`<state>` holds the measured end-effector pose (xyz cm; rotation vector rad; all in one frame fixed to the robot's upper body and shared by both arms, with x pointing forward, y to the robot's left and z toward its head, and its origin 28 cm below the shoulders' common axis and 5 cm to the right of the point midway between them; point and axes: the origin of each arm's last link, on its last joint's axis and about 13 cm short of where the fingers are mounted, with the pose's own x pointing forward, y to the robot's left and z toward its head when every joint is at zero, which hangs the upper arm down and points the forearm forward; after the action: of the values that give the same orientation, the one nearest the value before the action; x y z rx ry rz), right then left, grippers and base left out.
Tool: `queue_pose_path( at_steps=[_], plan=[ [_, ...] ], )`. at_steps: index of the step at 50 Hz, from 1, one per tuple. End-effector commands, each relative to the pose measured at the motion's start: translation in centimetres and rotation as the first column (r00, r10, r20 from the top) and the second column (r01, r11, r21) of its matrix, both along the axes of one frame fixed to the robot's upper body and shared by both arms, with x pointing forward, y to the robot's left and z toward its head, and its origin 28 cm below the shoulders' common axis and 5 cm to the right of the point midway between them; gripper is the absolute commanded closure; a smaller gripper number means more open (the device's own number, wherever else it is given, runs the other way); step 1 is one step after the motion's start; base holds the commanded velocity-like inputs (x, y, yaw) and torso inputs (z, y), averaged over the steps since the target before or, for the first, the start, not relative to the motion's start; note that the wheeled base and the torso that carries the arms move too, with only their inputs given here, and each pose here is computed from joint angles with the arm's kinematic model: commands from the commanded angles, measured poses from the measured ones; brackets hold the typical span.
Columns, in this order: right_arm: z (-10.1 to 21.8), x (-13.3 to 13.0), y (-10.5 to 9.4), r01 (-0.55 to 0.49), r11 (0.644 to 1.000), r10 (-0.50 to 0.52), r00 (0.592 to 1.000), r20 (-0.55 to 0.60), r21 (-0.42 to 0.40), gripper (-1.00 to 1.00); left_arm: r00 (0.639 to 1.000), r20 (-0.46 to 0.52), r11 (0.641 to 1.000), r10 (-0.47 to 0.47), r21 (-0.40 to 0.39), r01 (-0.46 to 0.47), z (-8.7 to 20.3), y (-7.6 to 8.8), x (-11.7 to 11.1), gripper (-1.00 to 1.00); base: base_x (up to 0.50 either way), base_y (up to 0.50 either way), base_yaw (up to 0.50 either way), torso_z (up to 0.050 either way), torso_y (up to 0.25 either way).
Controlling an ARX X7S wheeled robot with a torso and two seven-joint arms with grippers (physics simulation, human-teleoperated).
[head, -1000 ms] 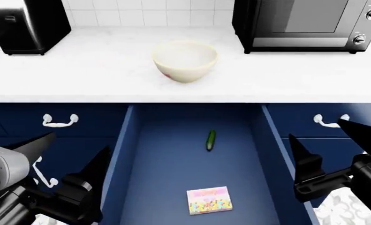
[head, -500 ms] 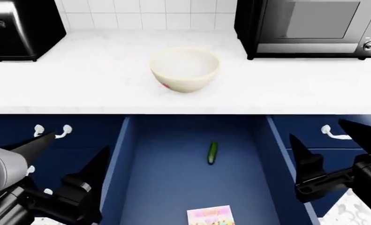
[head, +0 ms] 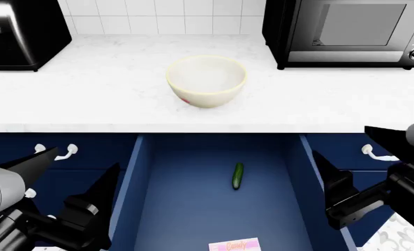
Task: Place the bar in the bowl and close the drawer.
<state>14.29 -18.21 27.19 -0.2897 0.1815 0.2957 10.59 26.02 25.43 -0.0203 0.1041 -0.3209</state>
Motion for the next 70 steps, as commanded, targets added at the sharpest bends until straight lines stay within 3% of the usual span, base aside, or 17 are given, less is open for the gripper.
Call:
queue_pose_path(
  at_steps=[1, 12, 17, 22, 26, 33, 38, 49, 70],
  plan=[
    [2.9, 0.7, 0.1, -0.088, 0.987, 0.078, 0.994, -0.081, -0.132, -1.0, 1.0, -0.005, 1.0, -0.001, -0.004, 0.001, 0.1, 0.2, 0.1, -1.0, 0.0, 0.0, 0.0, 0.0, 0.0],
    [6.1, 3.3, 1.3, -0.286, 0.929, 0.224, 0.94, -0.257, -0.235, -1.0, 1.0, -0.016, 1.0, -0.002, -0.005, 0.002, 0.0, 0.3, 0.4, -1.0, 0.0, 0.0, 0.0, 0.0, 0.0],
    [7.5, 4.5, 1.8, -0.417, 0.878, 0.32, 0.876, -0.361, -0.234, -1.0, 1.0, -0.016, 1.0, -0.003, -0.003, 0.003, 0.1, 0.2, 0.4, -1.0, 0.0, 0.0, 0.0, 0.0, 0.0],
    [8.3, 5.3, 2.4, -0.529, 0.807, 0.396, 0.814, -0.426, -0.262, -1.0, 1.0, -0.016, 1.0, -0.004, 0.0, 0.004, 0.2, 0.2, 0.4, -1.0, 0.0, 0.0, 0.0, 0.0, 0.0],
    [8.3, 5.6, 3.1, -0.625, 0.722, 0.445, 0.748, -0.492, -0.297, -1.0, 1.0, -0.017, 1.0, -0.007, 0.006, 0.007, 0.3, 0.1, 0.4, -1.0, 0.0, 0.0, 0.0, 0.0, 0.0],
    [8.1, 6.4, 4.0, -0.765, 0.578, 0.518, 0.612, -0.598, -0.283, -1.0, 1.0, -0.019, 1.0, -0.016, 0.018, 0.017, 0.4, -0.1, 0.6, -1.0, 0.0, 0.0, 0.0, 0.0, 0.0],
    [7.5, 7.1, 4.5, -0.815, 0.513, 0.523, 0.545, -0.656, -0.268, -1.0, 1.0, -0.023, 1.0, -0.018, 0.018, 0.019, 0.3, -0.1, 0.7, -1.0, 0.0, 0.0, 0.0, 0.0, 0.0],
    [5.8, 8.6, 5.4, -0.862, 0.441, 0.515, 0.471, -0.716, -0.249, -1.0, 0.999, -0.029, 1.0, -0.022, 0.019, 0.022, 0.3, -0.2, 1.0, -1.0, 0.0, 0.0, 0.0, 0.0, 0.0],
    [2.6, 10.2, 6.5, -0.872, 0.41, 0.502, 0.46, -0.733, -0.266, -1.0, 0.999, -0.032, 0.999, -0.025, 0.024, 0.026, 0.0, -0.1, 1.1, -1.0, 0.0, 0.0, 0.0, 0.0, 0.0]
  ],
)
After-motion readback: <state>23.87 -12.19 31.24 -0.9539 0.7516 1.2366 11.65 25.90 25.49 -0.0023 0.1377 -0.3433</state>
